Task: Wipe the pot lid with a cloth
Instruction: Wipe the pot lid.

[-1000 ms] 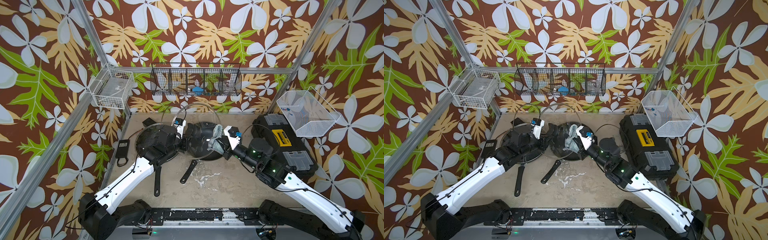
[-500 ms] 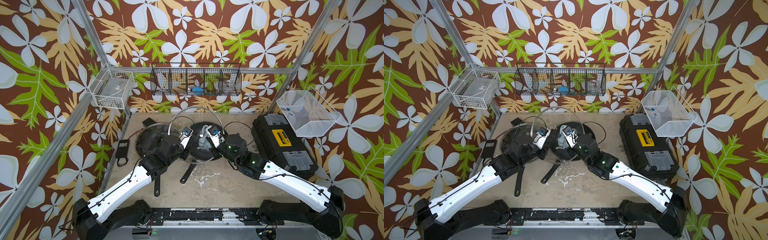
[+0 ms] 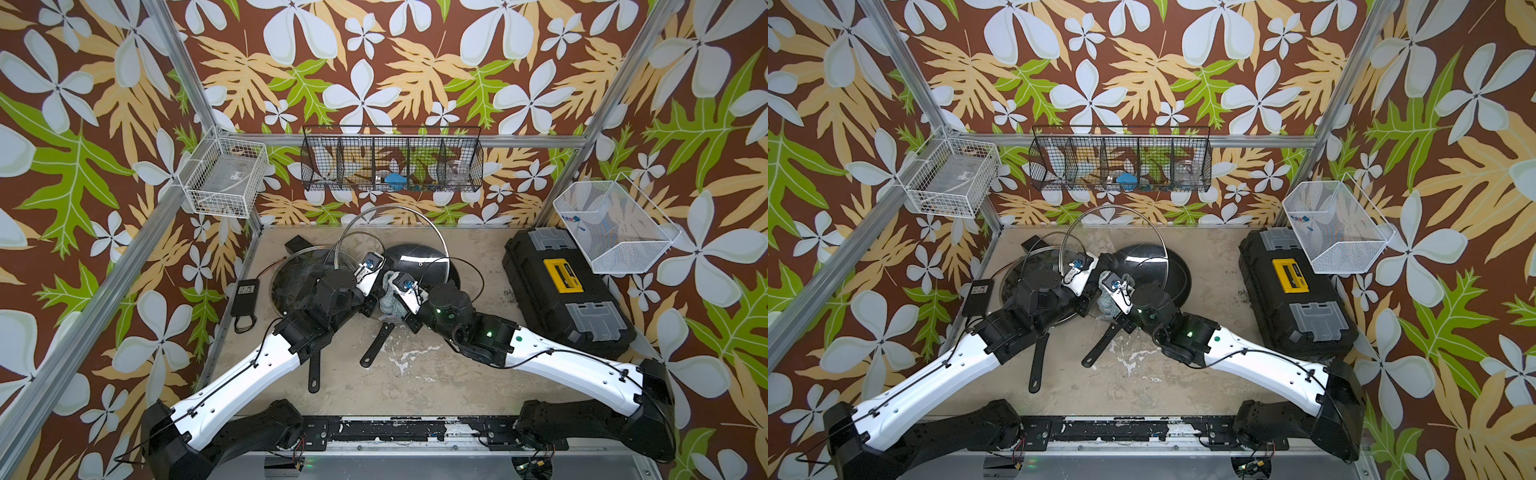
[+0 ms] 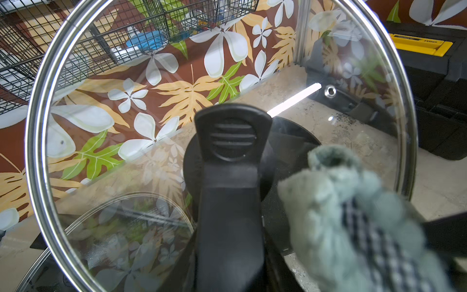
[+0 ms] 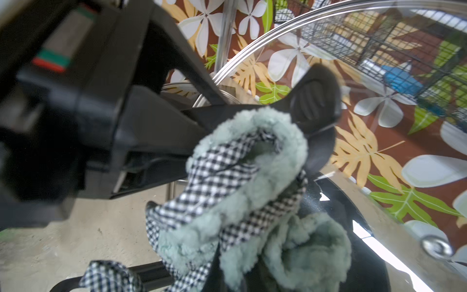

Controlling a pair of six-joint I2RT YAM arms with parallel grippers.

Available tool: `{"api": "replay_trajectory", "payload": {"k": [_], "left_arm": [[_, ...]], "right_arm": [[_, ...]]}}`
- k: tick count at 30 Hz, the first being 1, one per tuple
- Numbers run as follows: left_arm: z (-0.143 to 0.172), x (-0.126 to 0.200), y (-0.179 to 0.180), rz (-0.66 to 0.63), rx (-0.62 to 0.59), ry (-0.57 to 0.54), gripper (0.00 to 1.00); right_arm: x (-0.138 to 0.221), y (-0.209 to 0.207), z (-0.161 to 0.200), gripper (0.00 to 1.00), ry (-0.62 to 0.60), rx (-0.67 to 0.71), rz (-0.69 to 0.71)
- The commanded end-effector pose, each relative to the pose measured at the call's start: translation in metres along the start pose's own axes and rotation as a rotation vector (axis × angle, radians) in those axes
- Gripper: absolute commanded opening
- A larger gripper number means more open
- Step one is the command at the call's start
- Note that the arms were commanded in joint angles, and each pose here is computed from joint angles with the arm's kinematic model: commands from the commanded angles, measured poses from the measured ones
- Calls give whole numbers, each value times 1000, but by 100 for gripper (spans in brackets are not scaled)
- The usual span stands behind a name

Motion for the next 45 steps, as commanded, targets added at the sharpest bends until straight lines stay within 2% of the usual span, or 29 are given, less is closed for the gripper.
{"api": "replay_trajectory", "payload": {"k": [1, 4, 8, 13, 20, 24, 26, 31, 35, 38, 45], "left_arm": [[-30, 8, -3, 21, 14, -171, 0], [-26, 7, -5, 50, -33, -156, 0], [-14, 10, -14, 150, -213, -142, 0], [-6, 18, -17, 199, -389, -147, 0], [-4, 30, -14, 175, -607, -181, 0], [1, 28, -9, 116, -738, -167, 0], [5, 25, -4, 68, -800, -146, 0], [8, 22, 2, -10, -909, -119, 0], [8, 20, 5, -45, -973, -110, 0], [10, 19, 6, -54, -1010, -99, 0], [14, 17, 2, -37, -1051, -91, 0]], "right_arm": [[8, -28, 3, 0, 12, -23, 111], [16, -56, 6, 0, 0, -58, 167], [15, -83, -2, 0, -2, -52, 216], [-4, -97, -24, 0, -20, -23, 209], [-41, -77, -43, 0, -18, -6, 48], [-44, -69, -48, 0, -6, 15, 34], [-38, -74, -45, 0, 9, 15, 82], [-16, -102, -33, 0, 21, -26, 182], [-18, -106, -33, 0, 40, 0, 185], [-30, -99, -37, 0, 29, 4, 135], [-68, -53, -66, 0, 24, 132, 47]]}}
Point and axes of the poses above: each gripper's point midway between its finger pads, its own x axis back along the fingers, its own y axis along the line the jaws close on, z = x × y, the point moved 8 cm from there along x, back along the fingers, and after that the axes turned 13 degrees about x, right-handed, at the moved point
